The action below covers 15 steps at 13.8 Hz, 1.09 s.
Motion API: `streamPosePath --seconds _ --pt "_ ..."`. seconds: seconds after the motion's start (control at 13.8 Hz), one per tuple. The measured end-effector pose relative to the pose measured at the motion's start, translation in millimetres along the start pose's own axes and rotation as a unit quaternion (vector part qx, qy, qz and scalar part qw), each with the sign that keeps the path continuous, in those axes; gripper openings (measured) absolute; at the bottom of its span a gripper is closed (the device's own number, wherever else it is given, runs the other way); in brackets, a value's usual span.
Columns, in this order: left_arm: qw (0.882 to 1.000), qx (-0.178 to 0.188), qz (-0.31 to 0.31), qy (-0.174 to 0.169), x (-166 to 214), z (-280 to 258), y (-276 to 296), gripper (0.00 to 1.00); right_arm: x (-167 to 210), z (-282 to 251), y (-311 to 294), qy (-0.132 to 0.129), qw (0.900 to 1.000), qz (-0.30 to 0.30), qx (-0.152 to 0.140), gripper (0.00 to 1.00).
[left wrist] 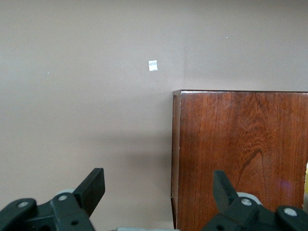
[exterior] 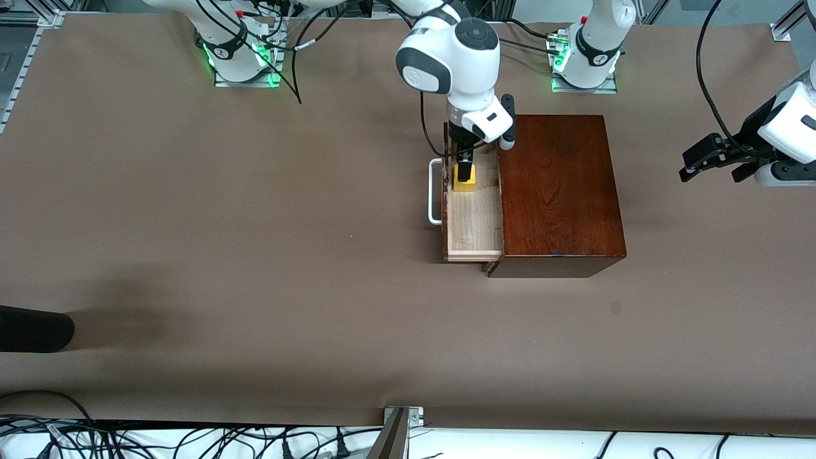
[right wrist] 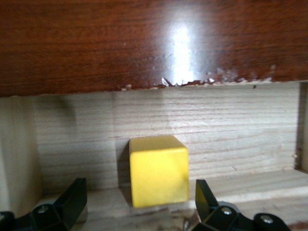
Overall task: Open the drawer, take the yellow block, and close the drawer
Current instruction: 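Close the right gripper on the yellow cube and lift it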
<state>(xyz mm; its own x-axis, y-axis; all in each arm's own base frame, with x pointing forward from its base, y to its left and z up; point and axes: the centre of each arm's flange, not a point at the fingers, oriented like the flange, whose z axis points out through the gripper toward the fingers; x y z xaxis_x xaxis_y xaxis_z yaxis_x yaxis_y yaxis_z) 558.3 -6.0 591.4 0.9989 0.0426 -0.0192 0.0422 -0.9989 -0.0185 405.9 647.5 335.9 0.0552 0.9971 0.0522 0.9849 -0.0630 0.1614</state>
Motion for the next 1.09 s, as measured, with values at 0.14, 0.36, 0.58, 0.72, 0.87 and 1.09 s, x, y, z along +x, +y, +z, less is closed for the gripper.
streamPosePath --seconds 0.14,0.36,0.58,0.72,0.87,1.09 --pt "1.0 0.0 0.0 0.0 0 0 0 1.0 1 9 5 -0.001 1.0 0.003 -0.001 1.0" --pt "1.0 0.0 0.001 0.0 0 0 1 1.0 1 9 10 0.001 1.0 0.005 -0.004 1.0" --pt "1.0 0.0 0.001 0.0 0 0 1 1.0 1 14 9 -0.001 1.0 0.005 -0.002 1.0" --pt "1.0 0.0 0.002 0.0 0 0 2 1.0 1 20 8 -0.002 1.0 0.004 -0.001 1.0" --pt "1.0 0.0 0.003 0.0 0 0 3 1.0 1 24 8 -0.003 1.0 0.004 0.0 0.98" --pt "1.0 0.0 0.003 0.0 0 0 3 1.0 1 25 8 -0.005 1.0 0.002 -0.003 0.8"
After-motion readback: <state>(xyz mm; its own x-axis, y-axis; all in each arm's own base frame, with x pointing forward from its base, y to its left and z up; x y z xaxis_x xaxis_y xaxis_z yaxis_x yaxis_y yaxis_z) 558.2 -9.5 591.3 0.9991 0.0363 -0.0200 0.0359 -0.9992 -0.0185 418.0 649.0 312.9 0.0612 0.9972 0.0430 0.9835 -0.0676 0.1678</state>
